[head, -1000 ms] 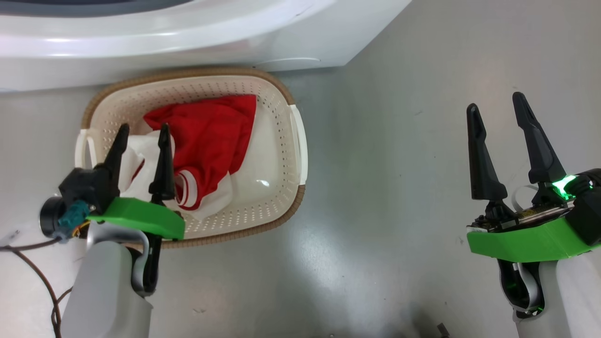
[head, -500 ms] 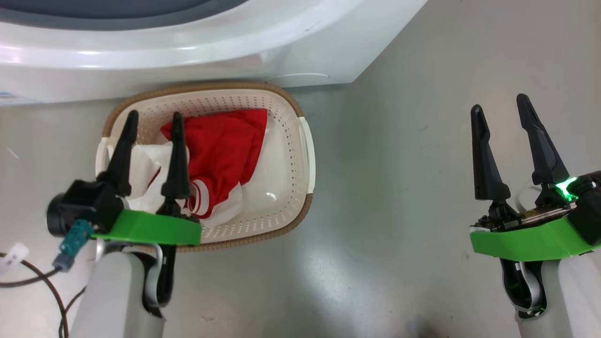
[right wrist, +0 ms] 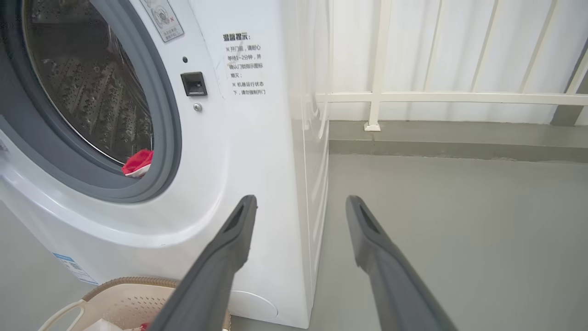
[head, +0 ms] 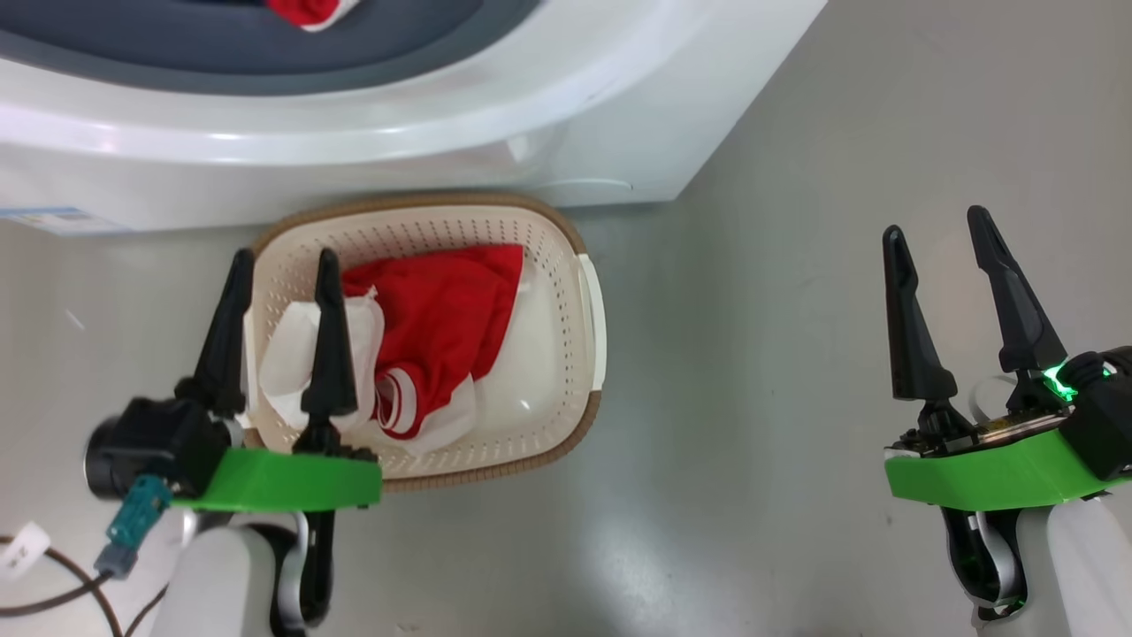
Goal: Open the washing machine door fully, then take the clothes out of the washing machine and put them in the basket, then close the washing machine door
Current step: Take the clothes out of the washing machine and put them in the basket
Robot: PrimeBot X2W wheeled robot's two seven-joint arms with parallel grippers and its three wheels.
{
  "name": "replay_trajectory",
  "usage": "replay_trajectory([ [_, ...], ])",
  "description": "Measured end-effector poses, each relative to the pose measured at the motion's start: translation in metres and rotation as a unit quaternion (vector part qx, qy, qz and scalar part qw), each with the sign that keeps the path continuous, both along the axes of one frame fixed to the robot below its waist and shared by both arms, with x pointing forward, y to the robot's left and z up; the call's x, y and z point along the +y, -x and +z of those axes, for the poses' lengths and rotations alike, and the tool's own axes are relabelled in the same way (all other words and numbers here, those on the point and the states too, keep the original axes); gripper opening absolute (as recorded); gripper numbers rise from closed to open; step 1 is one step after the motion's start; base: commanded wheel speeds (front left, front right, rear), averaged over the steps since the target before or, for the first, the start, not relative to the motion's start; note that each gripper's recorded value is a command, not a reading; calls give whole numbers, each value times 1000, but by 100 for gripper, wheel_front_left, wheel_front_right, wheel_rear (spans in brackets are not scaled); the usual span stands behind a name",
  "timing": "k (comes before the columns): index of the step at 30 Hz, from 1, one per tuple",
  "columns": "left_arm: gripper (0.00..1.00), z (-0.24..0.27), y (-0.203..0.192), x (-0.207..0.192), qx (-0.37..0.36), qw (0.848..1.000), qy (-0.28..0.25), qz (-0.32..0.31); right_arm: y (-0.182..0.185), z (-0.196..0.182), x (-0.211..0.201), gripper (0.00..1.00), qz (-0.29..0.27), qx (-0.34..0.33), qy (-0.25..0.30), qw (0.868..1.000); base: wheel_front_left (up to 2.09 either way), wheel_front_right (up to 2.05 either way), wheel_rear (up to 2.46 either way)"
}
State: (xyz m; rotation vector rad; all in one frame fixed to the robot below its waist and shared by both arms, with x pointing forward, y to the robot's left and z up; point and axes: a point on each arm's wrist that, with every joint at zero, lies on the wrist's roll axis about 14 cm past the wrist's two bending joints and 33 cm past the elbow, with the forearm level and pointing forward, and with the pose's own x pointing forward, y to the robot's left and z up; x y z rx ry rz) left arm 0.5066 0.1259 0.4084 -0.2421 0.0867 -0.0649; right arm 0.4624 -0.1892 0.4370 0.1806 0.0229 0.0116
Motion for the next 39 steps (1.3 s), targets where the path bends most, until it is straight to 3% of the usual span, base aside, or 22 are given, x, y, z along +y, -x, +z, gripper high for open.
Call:
replay_trajectory([
  [21,100,69,47,23,-60,998,-12,26,41,49,-4,100,-6,-42,8,999,0,0,0],
  [39,100,92,106,27,-77,996,-37,19,92,74,-7,100,-13,-62,19,998,0,0,0],
])
